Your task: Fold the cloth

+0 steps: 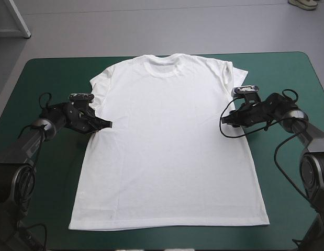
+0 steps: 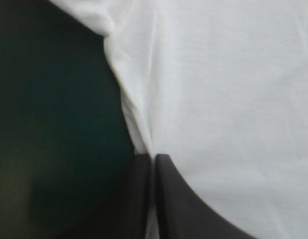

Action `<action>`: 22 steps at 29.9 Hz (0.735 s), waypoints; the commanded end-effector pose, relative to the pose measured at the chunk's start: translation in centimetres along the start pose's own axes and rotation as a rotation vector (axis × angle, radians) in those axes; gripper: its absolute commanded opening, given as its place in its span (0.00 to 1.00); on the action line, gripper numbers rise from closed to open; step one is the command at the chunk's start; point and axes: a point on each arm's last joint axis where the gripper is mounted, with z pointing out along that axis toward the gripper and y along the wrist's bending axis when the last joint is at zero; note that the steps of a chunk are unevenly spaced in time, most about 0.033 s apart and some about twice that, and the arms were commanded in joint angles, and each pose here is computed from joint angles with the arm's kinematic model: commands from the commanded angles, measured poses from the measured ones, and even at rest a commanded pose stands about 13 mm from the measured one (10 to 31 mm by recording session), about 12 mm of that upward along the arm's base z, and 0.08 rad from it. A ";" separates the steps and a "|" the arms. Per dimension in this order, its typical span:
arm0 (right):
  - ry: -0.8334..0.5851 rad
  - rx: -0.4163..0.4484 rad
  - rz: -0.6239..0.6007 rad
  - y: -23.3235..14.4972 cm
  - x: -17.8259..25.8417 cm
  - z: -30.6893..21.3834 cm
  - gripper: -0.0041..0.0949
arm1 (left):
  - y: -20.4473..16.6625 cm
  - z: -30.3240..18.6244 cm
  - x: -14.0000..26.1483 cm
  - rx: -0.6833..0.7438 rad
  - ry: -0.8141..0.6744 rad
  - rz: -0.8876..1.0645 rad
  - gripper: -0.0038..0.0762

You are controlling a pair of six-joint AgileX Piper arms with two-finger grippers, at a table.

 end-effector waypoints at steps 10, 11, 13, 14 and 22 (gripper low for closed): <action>0.000 0.135 -0.124 -0.8 -0.7 -1.2 0.38 | -0.3 -1.7 -1.0 -0.003 -0.057 0.011 0.07; 0.013 0.138 -0.122 -0.9 -0.6 -1.1 0.38 | -0.3 -1.7 -1.0 -0.003 -0.057 0.011 0.07; 0.043 0.132 -0.121 -1.0 -0.2 -0.8 0.38 | -0.3 -1.7 -1.0 -0.003 -0.057 0.011 0.07; 0.052 0.125 -0.113 -1.0 -0.1 -0.6 0.38 | -0.3 -1.7 -1.0 -0.003 -0.057 0.011 0.07; 0.107 0.070 -0.146 0.8 0.4 0.3 0.11 | -0.2 -1.7 -1.1 -0.008 -0.067 0.014 0.07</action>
